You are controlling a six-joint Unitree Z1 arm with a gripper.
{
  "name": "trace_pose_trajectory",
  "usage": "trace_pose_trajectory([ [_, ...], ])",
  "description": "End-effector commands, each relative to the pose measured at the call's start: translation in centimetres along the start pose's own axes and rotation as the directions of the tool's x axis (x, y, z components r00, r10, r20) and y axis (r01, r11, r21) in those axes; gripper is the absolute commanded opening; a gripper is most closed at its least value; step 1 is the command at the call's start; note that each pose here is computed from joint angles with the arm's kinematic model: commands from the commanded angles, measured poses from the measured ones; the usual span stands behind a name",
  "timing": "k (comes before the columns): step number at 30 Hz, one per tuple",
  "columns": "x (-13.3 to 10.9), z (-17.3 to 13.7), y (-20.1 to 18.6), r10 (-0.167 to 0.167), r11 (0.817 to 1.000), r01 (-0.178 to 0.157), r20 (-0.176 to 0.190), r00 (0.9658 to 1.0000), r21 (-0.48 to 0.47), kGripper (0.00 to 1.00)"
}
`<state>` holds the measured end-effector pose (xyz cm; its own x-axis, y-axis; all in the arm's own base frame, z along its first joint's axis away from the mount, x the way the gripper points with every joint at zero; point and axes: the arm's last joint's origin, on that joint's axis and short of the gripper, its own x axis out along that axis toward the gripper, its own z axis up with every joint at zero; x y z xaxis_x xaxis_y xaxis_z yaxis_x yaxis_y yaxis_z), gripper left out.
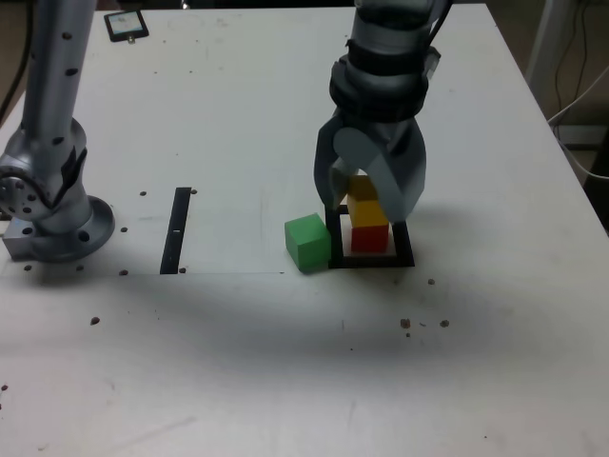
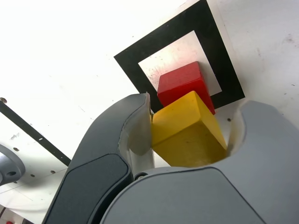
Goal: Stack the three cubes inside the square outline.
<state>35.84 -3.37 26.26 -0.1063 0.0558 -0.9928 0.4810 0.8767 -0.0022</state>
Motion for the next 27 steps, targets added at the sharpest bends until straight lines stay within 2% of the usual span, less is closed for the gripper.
trace_pose_trajectory([
  [1, 0.2, 0.1, 0.0, 0.002, 1.000, -0.002, -0.003, 1.0000, 0.004, 0.95],
  [3, 0.2, 0.1, 0.0, 0.002, 1.000, -0.002, -0.003, 1.0000, 0.005, 0.99],
  [13, 0.2, -0.1, 0.0, 0.010, 1.000, -0.010, -0.012, 0.9999, 0.004, 1.00],
  [17, -0.4, -0.8, -0.1, 0.022, 1.000, -0.022, -0.004, 0.9997, 0.002, 1.00],
  [24, -3.1, -4.8, -1.7, 0.054, 0.998, -0.053, 0.044, 0.9976, -0.018, 1.00],
  [27, -4.2, -7.1, -2.7, 0.059, 0.998, -0.058, 0.048, 0.9971, -0.015, 1.00],
])
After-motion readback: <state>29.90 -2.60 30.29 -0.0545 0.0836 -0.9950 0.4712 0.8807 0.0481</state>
